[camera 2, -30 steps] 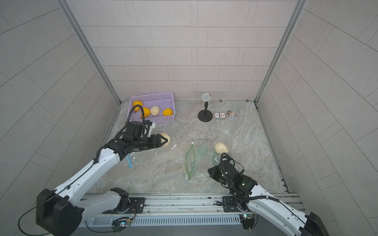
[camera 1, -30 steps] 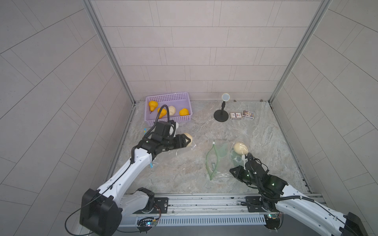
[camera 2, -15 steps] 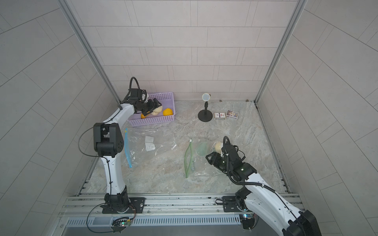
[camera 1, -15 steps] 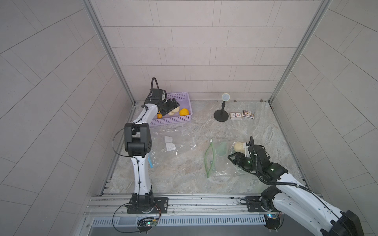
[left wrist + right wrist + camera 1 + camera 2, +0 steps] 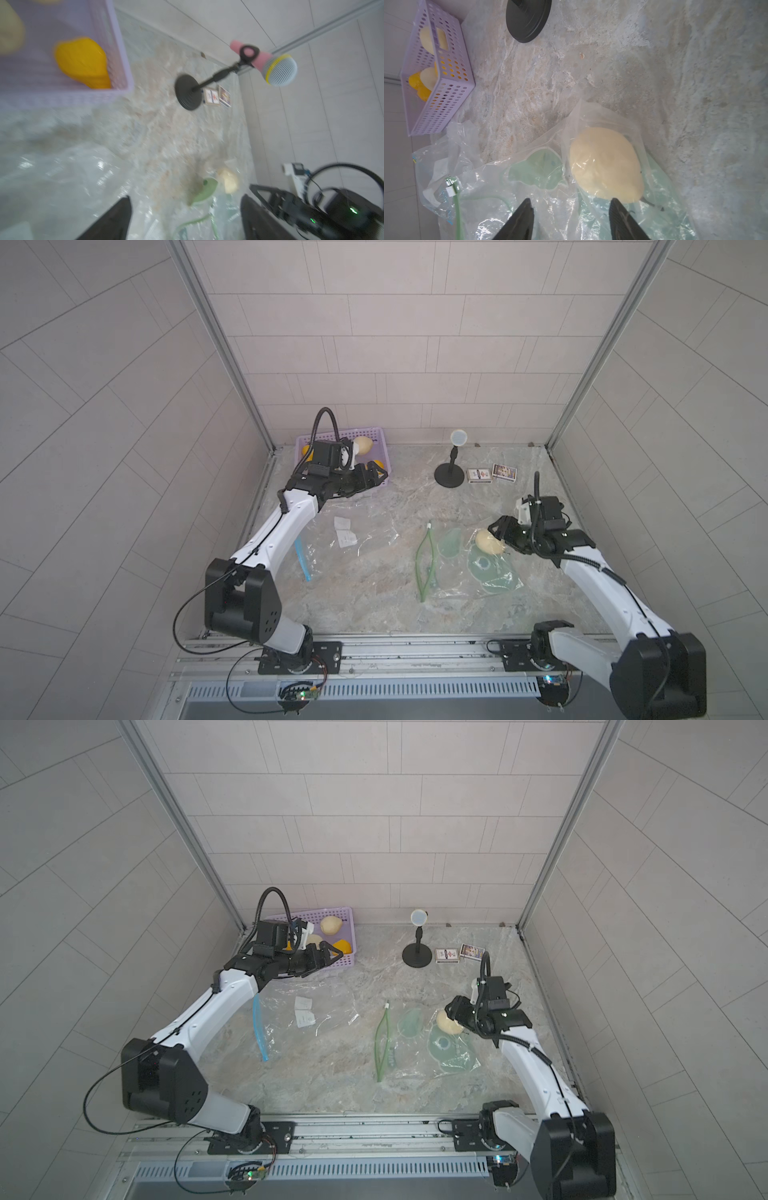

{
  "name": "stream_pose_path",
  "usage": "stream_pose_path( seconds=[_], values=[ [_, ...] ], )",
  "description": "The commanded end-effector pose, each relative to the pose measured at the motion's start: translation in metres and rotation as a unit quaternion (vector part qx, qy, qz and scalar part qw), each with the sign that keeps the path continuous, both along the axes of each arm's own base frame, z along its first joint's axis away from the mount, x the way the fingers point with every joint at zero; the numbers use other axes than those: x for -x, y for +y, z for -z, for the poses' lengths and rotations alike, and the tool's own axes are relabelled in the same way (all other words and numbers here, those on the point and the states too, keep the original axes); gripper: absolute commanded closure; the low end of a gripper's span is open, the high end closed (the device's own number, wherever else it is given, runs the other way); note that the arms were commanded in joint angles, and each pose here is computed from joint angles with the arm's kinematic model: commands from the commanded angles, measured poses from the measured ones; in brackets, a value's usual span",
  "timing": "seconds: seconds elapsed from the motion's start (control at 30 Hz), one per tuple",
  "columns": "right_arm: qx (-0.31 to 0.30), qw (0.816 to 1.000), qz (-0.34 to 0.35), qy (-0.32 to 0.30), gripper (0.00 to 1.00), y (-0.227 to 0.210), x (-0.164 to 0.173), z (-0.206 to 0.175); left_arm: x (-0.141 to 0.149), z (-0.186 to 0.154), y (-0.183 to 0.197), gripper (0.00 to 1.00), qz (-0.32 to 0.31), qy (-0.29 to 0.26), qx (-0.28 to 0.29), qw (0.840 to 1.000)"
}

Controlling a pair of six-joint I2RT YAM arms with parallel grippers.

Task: Open the zip-top bag and take out the pear
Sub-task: Place the pear in the basket, then adjust the zipper food storage bag at the center of the board.

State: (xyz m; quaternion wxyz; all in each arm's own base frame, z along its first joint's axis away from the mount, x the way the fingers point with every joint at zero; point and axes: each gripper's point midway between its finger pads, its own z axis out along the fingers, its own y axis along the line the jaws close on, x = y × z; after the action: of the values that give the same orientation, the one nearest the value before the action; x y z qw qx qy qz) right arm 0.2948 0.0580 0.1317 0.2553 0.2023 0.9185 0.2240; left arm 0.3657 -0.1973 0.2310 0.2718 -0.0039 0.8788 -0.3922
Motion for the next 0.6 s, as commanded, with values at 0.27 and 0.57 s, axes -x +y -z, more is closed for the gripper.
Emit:
stream_pose_path(
  seconds=[0.27, 0.57],
  values=[
    [0.007, 1.0, -0.02, 0.002, 0.56, -0.016, 0.003, 0.007, 0.129, 0.078, -0.085, 0.73, 0.112, 0.127, 0.099, 0.981],
    [0.015, 0.999, -0.02, 0.029, 0.62, -0.02, 0.015, 0.029, 0.125, 0.121, -0.149, 0.73, 0.143, 0.159, 0.126, 0.969]
  ],
)
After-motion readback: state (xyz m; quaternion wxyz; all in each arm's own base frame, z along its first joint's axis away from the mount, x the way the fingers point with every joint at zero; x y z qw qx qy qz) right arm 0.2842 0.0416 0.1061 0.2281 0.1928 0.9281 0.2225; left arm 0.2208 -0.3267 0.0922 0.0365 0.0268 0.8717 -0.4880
